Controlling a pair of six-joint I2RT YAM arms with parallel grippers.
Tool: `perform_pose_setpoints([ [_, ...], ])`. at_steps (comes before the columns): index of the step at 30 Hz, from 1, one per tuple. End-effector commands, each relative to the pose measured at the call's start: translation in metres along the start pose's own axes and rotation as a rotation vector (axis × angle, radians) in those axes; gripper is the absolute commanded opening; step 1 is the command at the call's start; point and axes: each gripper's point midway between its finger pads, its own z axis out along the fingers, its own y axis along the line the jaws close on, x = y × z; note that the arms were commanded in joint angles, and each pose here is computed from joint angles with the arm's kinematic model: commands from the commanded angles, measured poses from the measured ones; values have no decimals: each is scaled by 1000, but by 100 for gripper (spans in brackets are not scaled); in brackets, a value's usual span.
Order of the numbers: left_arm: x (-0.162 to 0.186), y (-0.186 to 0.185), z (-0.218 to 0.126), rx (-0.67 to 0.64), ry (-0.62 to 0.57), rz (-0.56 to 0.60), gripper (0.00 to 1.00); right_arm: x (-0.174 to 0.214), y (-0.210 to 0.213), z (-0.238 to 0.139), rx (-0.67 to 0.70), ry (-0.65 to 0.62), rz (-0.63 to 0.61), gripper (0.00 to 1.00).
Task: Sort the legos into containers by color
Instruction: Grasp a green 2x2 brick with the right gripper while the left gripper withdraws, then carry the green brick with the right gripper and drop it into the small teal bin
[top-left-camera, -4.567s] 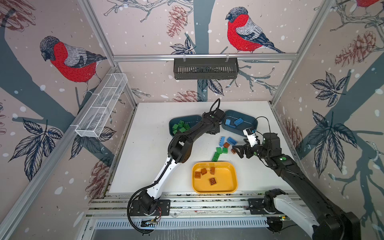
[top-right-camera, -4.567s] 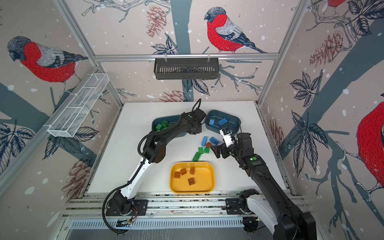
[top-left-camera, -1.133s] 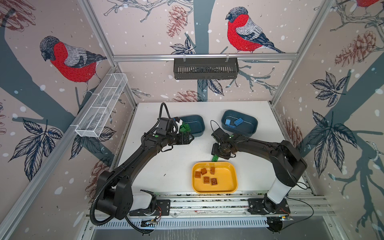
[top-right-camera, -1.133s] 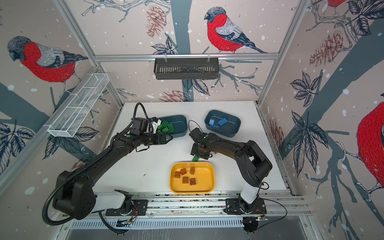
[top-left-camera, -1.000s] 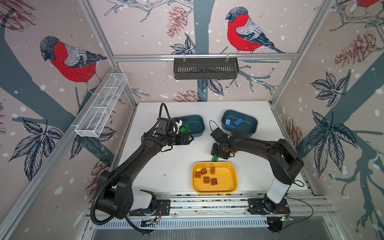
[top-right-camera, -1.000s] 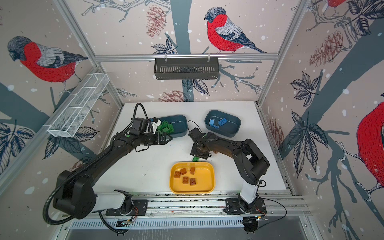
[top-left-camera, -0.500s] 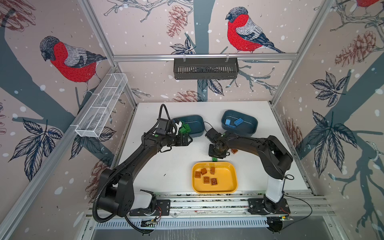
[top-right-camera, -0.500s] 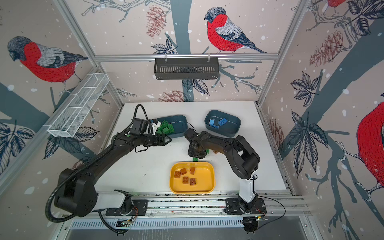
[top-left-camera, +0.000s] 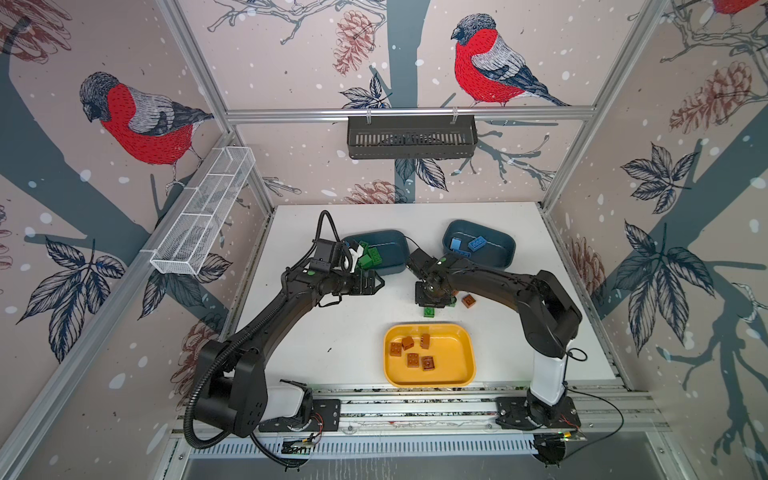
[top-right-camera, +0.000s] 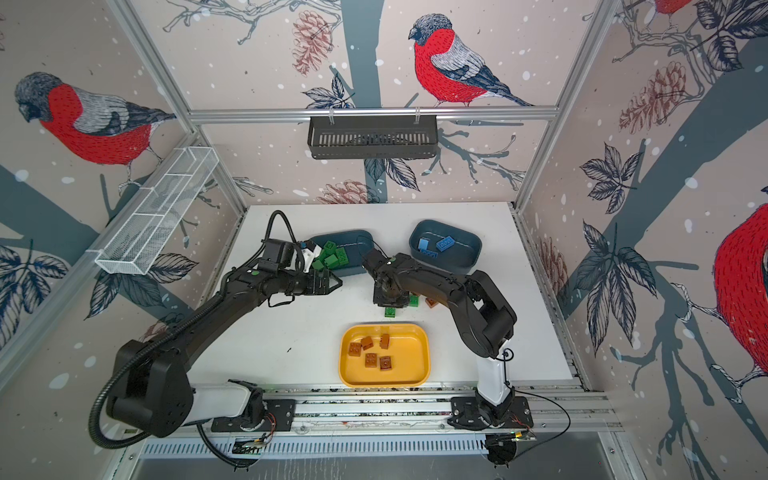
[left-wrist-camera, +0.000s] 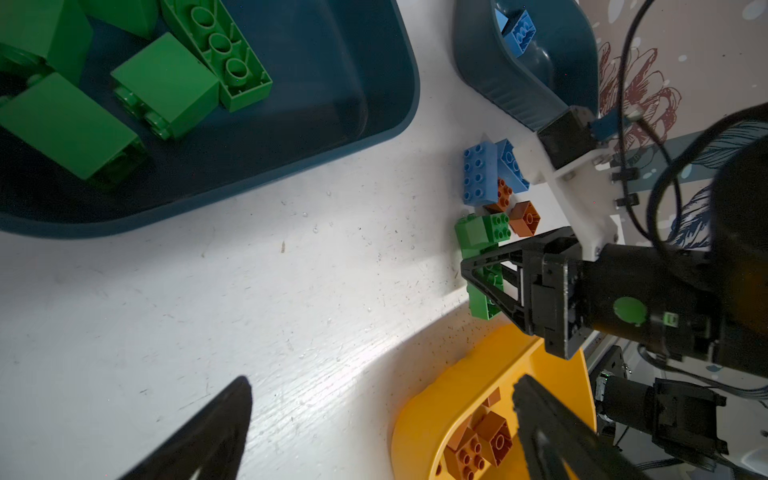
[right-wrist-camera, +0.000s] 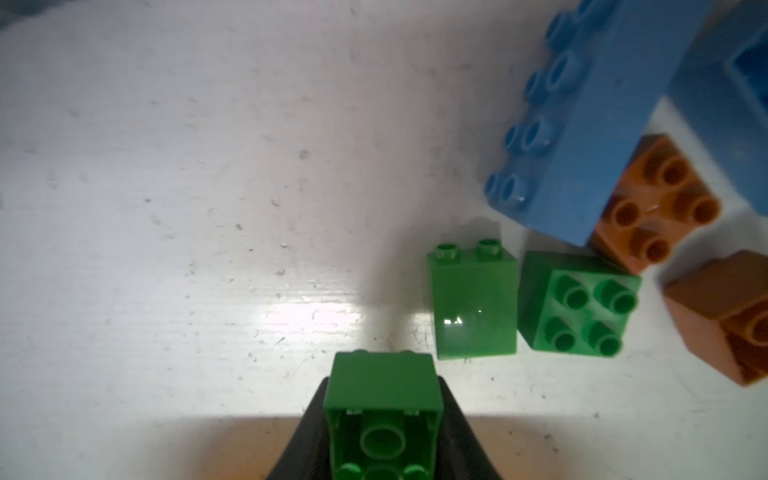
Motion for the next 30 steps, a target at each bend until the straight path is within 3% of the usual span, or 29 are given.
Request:
perform_pose_setpoints([
  [1,-4,-9,-4,42,-9,33,97,0,-2,-28,16,-37,-93,24],
  [7,-16,1,-5,5,-44,13,97,4,12,-74,-80,-109,-186,25],
  [17,-25,16,-23,-45,-110,-49,97,-84,77,-102,-336,-321,-181,27],
  [30,-26,23,-34,-60,-187,-119,97,-187,122,-48,-358,-452,-271,29],
])
